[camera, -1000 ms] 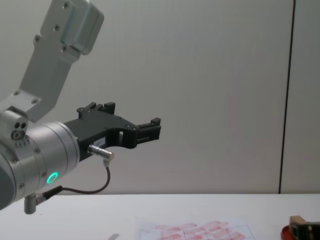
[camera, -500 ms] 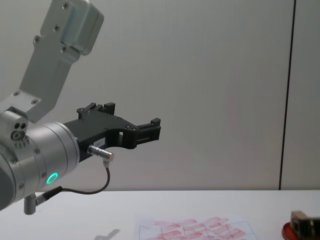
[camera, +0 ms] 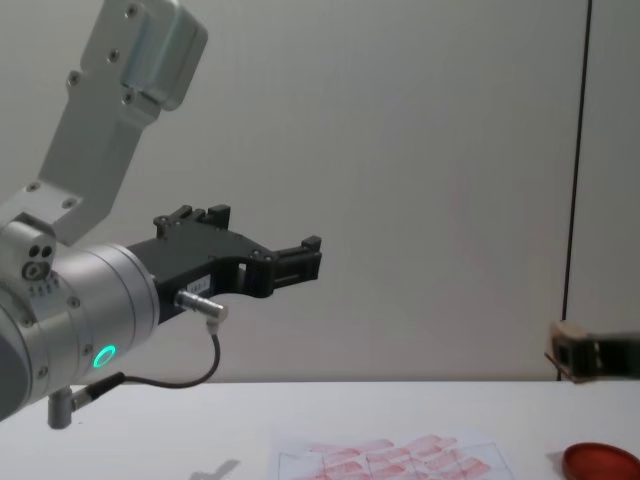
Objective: Use the one hand to pick up the stamp and affix it onto the A4 paper.
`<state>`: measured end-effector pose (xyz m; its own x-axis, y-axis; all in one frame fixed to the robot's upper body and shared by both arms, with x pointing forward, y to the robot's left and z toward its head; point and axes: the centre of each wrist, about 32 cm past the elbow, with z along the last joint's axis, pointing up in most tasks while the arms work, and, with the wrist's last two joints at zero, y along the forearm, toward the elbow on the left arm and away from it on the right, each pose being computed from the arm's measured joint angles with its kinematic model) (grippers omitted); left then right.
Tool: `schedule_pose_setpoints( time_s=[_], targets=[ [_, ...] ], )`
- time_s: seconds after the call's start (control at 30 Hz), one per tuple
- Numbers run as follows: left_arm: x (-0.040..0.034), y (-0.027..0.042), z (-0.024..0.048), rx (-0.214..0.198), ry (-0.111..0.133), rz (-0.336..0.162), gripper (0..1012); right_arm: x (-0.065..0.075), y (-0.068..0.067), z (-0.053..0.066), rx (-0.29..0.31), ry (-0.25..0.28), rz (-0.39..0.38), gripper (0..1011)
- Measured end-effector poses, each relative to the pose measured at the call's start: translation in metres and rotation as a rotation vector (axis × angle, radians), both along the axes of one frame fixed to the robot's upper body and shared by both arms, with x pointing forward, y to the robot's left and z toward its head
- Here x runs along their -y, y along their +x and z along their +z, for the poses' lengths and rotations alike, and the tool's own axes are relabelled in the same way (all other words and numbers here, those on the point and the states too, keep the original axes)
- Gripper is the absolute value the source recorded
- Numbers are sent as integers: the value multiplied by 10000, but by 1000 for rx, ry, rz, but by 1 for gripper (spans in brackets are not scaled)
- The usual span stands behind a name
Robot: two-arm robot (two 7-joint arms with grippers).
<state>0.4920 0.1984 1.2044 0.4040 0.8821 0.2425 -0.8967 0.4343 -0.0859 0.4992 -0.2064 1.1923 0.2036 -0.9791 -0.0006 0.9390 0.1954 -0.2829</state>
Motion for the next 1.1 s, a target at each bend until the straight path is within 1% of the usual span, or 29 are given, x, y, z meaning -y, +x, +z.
schedule_pose_setpoints(
  time_s=[0.07, 0.2, 0.33, 0.5, 0.57, 0.6, 0.7, 0.73, 0.8, 0.9, 0.97, 1.03, 1.1],
  targets=[
    [0, 0, 0, 0, 0, 0, 1001, -29, -17, 45, 7, -3, 12, 220],
    [0, 0, 0, 0, 0, 0, 1002, -79, -33, 93, 4, -11, 28, 219],
    [0, 0, 0, 0, 0, 0, 1001, -132, -30, 105, -9, -21, 41, 219],
    [0, 0, 0, 0, 0, 0, 1001, -192, 18, 70, -34, -36, 51, 219],
    [0, 0, 0, 0, 0, 0, 1001, -228, 77, 22, -53, -46, 57, 220],
    [0, 0, 0, 0, 0, 0, 1001, -228, 77, 22, -53, -46, 57, 219],
    [0, 0, 0, 0, 0, 0, 1001, -260, 148, -33, -70, -56, 63, 219],
    [0, 0, 0, 0, 0, 0, 1001, -278, 190, -65, -78, -60, 66, 220],
    [0, 0, 0, 0, 0, 0, 1001, -291, 225, -93, -83, -65, 71, 220],
    [0, 0, 0, 0, 0, 0, 1001, -331, 325, -171, -98, -73, 82, 219],
    [0, 0, 0, 0, 0, 0, 1001, -345, 367, -188, -99, -77, 87, 219],
    [0, 0, 0, 0, 0, 0, 1001, -370, 418, -244, -108, -84, 94, 219],
    [0, 0, 0, 0, 0, 0, 1001, -383, 449, -272, -112, -87, 99, 219]
  ],
)
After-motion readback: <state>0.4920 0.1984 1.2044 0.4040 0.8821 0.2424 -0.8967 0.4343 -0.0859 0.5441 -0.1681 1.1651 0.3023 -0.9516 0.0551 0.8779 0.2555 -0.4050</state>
